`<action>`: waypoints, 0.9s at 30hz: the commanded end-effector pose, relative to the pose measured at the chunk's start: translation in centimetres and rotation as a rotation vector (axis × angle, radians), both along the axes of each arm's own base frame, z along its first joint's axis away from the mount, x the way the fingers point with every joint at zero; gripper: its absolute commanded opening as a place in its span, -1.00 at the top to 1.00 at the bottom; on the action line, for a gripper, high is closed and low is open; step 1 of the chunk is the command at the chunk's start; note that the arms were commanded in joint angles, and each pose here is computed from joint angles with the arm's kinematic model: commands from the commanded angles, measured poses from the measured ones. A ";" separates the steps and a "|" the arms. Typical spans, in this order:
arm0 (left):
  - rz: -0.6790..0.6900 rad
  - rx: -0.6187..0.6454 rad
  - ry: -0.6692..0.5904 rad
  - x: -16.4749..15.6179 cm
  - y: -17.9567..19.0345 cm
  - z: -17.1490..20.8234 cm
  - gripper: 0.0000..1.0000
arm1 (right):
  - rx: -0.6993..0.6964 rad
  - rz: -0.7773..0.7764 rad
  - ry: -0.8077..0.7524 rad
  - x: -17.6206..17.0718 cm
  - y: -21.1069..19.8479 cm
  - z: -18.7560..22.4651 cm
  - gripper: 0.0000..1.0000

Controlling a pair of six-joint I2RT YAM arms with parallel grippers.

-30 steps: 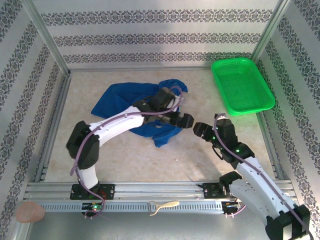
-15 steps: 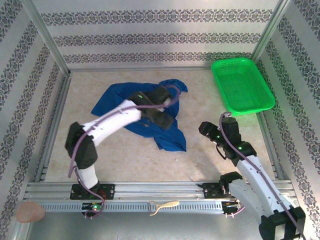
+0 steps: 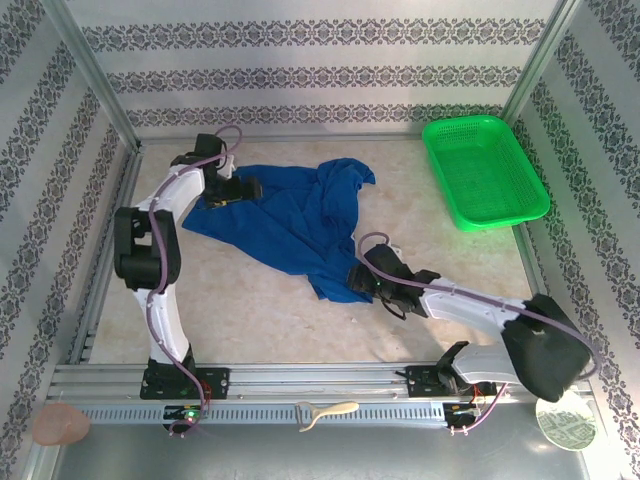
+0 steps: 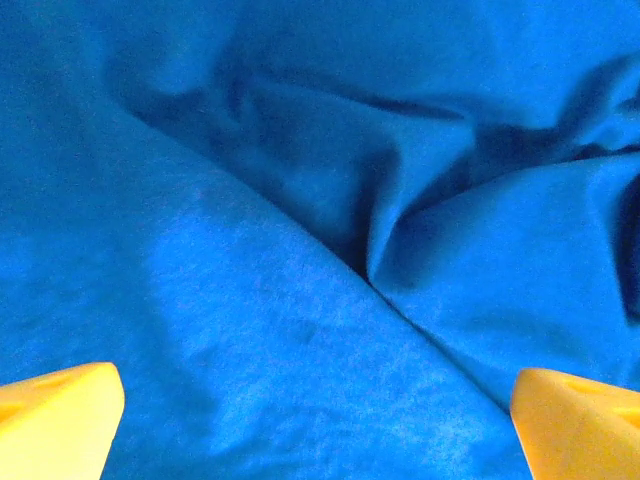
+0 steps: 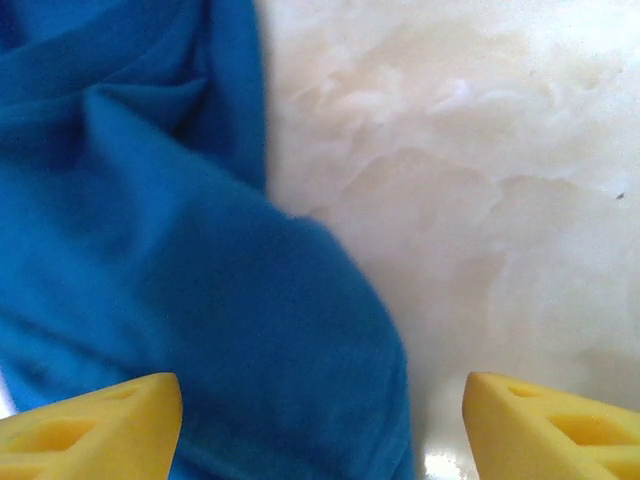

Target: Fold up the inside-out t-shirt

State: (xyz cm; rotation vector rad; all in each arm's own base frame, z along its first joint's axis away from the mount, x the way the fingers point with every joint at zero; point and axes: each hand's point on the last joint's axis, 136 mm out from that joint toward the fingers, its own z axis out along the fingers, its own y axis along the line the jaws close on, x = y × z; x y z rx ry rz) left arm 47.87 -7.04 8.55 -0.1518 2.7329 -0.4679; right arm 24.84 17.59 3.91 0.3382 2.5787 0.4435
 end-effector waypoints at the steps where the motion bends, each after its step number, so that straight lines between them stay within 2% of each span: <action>1: -0.054 -0.076 -0.028 1.0 -1.7 0.8 -0.99 | 0.002 -0.114 -0.078 2.7 -0.3 0.7 -0.36; 3: -0.042 -0.082 -0.001 0.5 -1.7 -0.2 -0.99 | 0.013 -0.130 -0.064 3.2 -0.5 0.1 -0.11; 5: -0.029 -0.092 0.013 -0.2 -1.7 -0.9 -0.99 | 0.037 -0.144 -0.053 3.5 -1.1 -0.3 0.41; 8: -0.003 -0.101 0.033 -2.0 -1.6 -1.6 -0.99 | 0.054 -0.177 -0.060 4.1 -3.1 0.1 0.97; 15: 0.053 -0.201 0.073 -7.5 -3.0 -3.3 -0.99 | 0.069 -0.286 -0.110 5.7 -9.5 3.1 1.00; 17: 0.056 -0.224 0.081 -9.1 -3.8 -3.8 -0.99 | 0.089 -0.226 -0.148 6.5 -9.0 4.7 1.00; 18: 0.056 -0.228 0.085 -9.8 -4.0 -4.1 -0.99 | 0.092 -0.167 -0.164 6.8 -8.1 5.5 0.81; 20: 0.056 -0.244 0.081 -10.9 -4.6 -4.3 -0.99 | 0.076 -0.030 -0.189 7.0 -5.6 6.6 0.01; 21: 0.060 -0.248 0.080 -11.1 -4.7 -4.3 -0.99 | 0.060 0.033 -0.192 7.0 -4.3 6.9 -0.20; 23: 0.067 -0.259 0.081 -11.6 -4.8 -4.1 -0.99 | 0.022 0.160 -0.199 6.7 -1.4 6.9 -0.41; 27: 0.075 -0.260 0.038 -11.1 -4.7 -2.4 -0.99 | -0.004 0.296 -0.154 6.5 2.9 5.1 -0.56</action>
